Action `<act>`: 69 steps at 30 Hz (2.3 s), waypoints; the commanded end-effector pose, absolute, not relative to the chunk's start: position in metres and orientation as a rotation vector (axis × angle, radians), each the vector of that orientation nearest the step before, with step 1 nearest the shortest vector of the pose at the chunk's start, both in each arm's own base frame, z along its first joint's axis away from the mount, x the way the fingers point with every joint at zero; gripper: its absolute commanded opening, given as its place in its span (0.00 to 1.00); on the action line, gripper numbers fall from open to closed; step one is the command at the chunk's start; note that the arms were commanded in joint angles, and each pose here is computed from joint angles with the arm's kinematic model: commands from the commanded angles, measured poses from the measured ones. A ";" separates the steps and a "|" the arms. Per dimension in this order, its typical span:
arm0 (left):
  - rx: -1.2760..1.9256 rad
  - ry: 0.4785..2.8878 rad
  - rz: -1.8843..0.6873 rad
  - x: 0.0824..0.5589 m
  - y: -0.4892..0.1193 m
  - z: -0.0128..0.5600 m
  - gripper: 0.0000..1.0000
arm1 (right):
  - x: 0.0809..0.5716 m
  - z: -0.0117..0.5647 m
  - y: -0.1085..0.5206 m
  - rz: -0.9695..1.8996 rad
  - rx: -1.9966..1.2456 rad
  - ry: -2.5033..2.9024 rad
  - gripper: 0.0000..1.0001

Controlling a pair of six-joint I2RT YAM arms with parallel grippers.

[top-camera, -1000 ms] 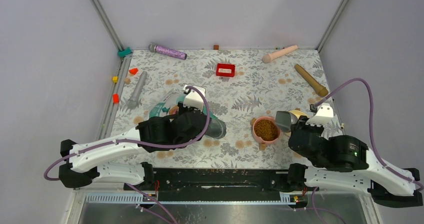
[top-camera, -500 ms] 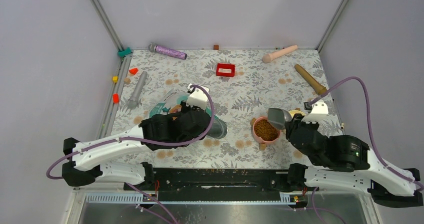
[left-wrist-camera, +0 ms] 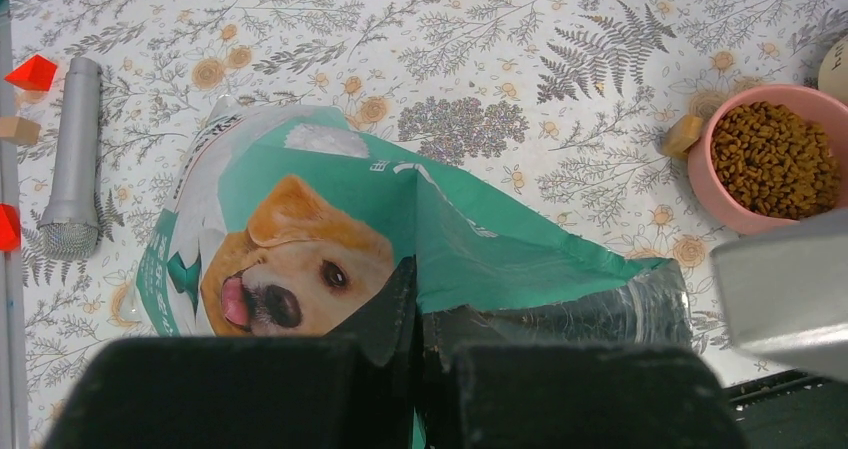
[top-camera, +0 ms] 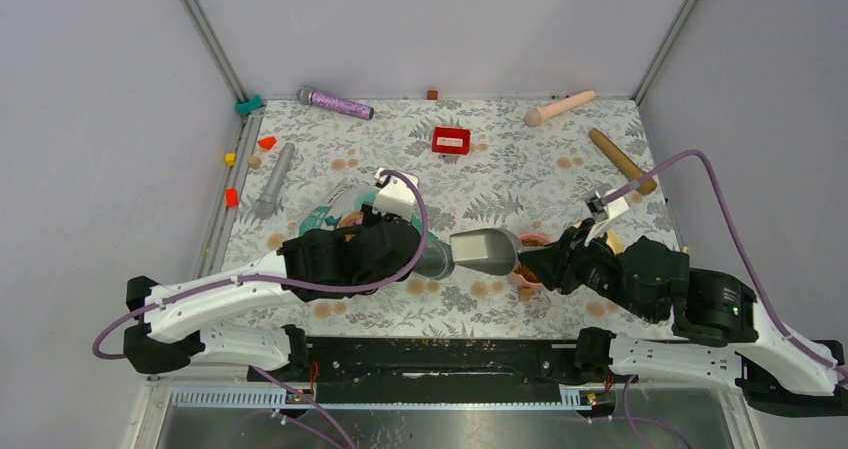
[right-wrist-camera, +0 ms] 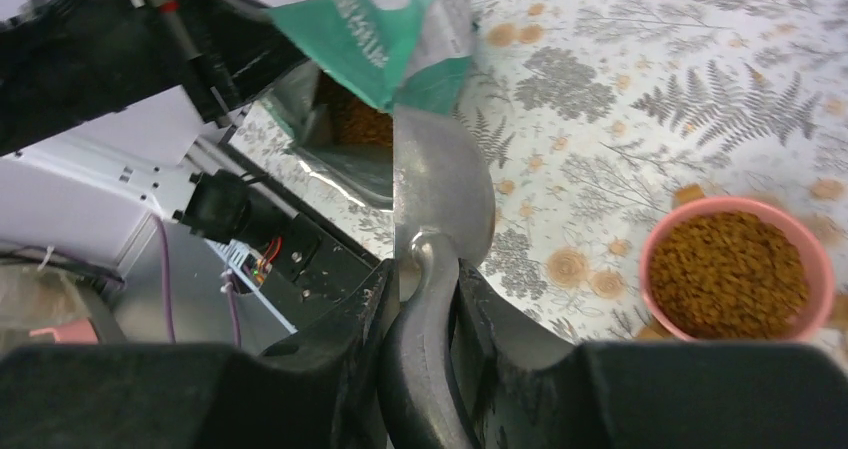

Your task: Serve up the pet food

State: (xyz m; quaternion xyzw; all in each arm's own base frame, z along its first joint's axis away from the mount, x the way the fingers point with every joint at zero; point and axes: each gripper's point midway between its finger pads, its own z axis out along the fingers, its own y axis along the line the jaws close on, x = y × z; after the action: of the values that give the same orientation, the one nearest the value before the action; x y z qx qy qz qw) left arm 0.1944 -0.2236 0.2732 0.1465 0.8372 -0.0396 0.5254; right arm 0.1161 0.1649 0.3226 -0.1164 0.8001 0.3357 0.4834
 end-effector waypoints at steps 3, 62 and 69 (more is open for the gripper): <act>0.283 1.962 -0.195 0.195 -0.230 0.303 0.00 | 0.108 0.353 0.211 0.953 -0.452 1.857 0.00; 0.248 1.924 -0.150 0.200 -0.224 0.301 0.00 | 0.193 0.211 0.294 0.276 -0.092 2.178 0.00; 0.237 1.922 -0.145 0.201 -0.224 0.300 0.00 | 0.192 0.197 0.285 0.233 -0.085 2.190 0.00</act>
State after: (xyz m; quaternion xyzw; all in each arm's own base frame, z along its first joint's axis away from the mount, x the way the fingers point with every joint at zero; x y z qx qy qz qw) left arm 0.1928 -0.2152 0.2634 0.1584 0.8387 -0.0139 0.5209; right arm 0.1807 0.3225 0.2191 -0.0316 0.8813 0.1961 0.4289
